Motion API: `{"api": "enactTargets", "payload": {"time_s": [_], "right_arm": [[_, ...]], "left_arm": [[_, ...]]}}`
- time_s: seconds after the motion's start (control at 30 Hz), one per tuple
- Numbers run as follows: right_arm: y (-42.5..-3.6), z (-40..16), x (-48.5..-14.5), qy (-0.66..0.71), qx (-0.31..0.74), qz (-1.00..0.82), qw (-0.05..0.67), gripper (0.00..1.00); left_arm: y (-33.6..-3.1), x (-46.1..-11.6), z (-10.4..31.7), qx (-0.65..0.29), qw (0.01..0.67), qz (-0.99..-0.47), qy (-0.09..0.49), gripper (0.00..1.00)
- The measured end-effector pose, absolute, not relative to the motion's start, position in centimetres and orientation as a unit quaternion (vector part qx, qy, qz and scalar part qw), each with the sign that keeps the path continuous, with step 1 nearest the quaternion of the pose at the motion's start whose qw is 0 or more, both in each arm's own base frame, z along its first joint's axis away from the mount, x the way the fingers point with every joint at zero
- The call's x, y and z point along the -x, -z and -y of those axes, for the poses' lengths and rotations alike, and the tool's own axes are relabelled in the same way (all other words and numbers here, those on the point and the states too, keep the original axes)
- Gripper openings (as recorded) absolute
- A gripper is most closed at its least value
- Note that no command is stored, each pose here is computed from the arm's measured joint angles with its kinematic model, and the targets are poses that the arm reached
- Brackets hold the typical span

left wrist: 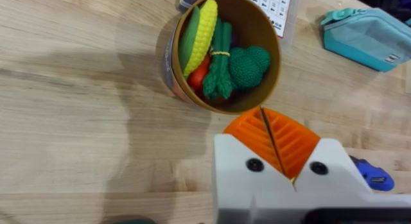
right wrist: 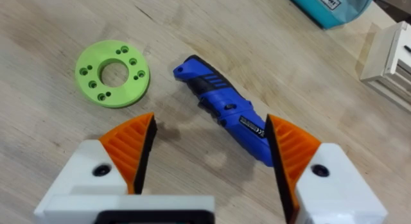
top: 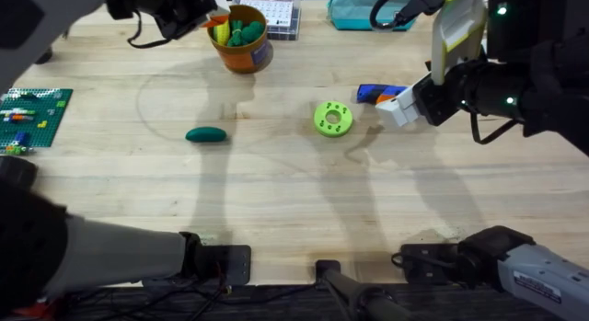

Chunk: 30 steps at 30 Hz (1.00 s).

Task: Pick up the gripper from the table and insert it into the empty holder that is missing its gripper. Then pick up a screw, insert it into the mounting hole, and use the screwdriver to tighten it. Finally, clean up the table by picking up the vegetable and placing it into the bucket.

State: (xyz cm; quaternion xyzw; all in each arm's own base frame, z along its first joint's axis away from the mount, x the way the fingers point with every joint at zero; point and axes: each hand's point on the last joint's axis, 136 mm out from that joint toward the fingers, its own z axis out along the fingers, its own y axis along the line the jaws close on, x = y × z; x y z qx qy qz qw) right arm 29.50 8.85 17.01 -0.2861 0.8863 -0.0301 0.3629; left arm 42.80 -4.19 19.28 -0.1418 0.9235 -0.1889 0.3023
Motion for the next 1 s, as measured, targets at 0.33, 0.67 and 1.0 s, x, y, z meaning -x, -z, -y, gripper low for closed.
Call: {"api": "enactTargets", "payload": {"time_s": [0.33,0.67,1.0], "right_arm": [[-16.8,-8.8,-29.3,0.028,0.281,-0.890,0.358,0.967],[-16.7,-8.8,-29.2,0.027,0.280,-0.891,0.355,0.967],[-16.7,-8.8,-29.2,0.027,0.280,-0.891,0.355,0.967]], "left_arm": [[-15.1,-39.1,3.3,0.181,0.186,-0.947,0.190,0.023],[-12.9,-32.6,2.2,0.234,0.050,-0.959,0.152,0.006],[-11.9,-27.8,4.0,0.346,-0.018,-0.938,0.003,0.734]]}}
